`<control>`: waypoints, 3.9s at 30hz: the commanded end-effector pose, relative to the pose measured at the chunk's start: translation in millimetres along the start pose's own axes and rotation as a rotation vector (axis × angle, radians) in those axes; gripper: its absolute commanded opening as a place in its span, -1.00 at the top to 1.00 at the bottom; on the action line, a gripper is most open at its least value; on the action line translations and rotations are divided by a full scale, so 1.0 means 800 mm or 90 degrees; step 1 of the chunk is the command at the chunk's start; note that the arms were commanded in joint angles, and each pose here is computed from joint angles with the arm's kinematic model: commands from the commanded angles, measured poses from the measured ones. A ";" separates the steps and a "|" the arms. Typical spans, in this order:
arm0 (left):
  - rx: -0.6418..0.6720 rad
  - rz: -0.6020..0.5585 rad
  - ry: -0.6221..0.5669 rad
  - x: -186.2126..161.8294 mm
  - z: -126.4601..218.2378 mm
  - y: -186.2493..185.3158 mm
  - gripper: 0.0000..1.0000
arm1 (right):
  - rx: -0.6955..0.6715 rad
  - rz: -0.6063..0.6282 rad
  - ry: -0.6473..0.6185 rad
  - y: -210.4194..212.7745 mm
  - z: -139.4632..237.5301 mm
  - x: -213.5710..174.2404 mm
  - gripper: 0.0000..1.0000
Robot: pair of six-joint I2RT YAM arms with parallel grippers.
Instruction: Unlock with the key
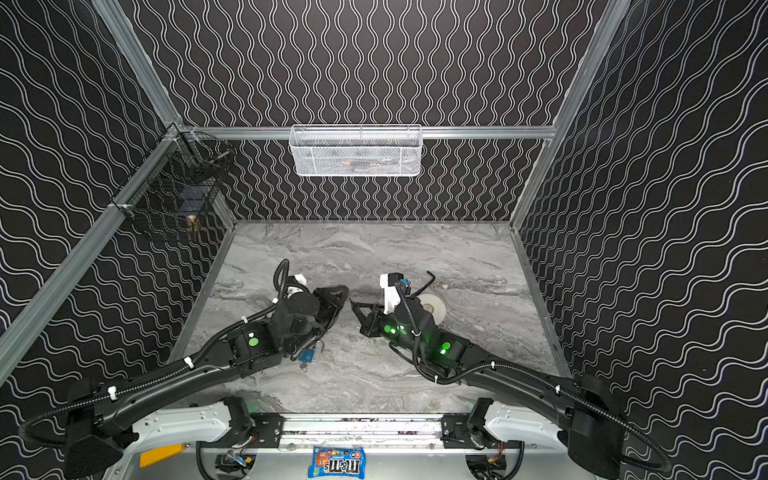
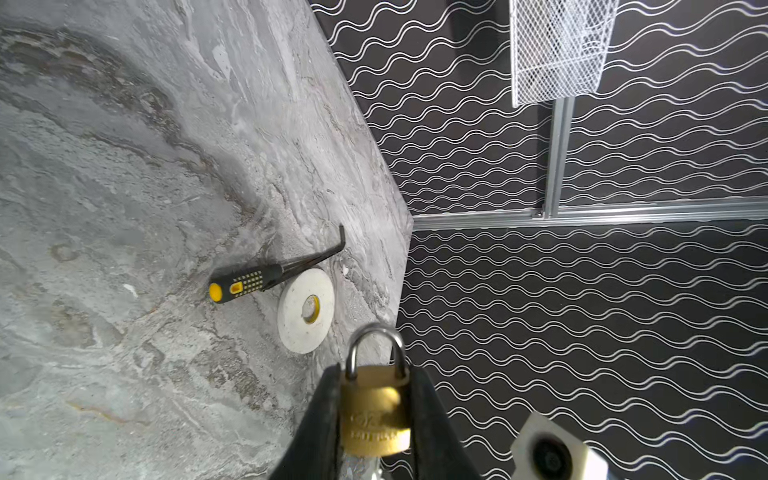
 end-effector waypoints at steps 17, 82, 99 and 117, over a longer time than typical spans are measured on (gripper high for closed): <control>0.029 -0.082 0.057 -0.016 -0.001 0.006 1.00 | 0.058 -0.057 0.026 0.029 0.020 0.028 1.00; 0.046 -0.136 0.052 0.000 -0.008 -0.001 -0.13 | -0.049 0.076 0.097 0.007 -0.011 -0.001 1.00; 0.050 -0.119 0.074 -0.007 -0.016 0.000 0.25 | -0.105 0.137 0.071 0.007 -0.009 -0.003 1.00; 0.057 -0.117 0.077 -0.002 -0.022 0.003 0.47 | -0.125 0.159 0.076 0.004 -0.012 -0.005 1.00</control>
Point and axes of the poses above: each gripper's point midway between its finger pads, its own z axis back along the fingers, its own y axis along the line the jaws close on, x = y × z, the point moved 4 cm from there along z, back along the fingers, and after that the axes turned 14 degrees about -z, right-handed, at the moved point
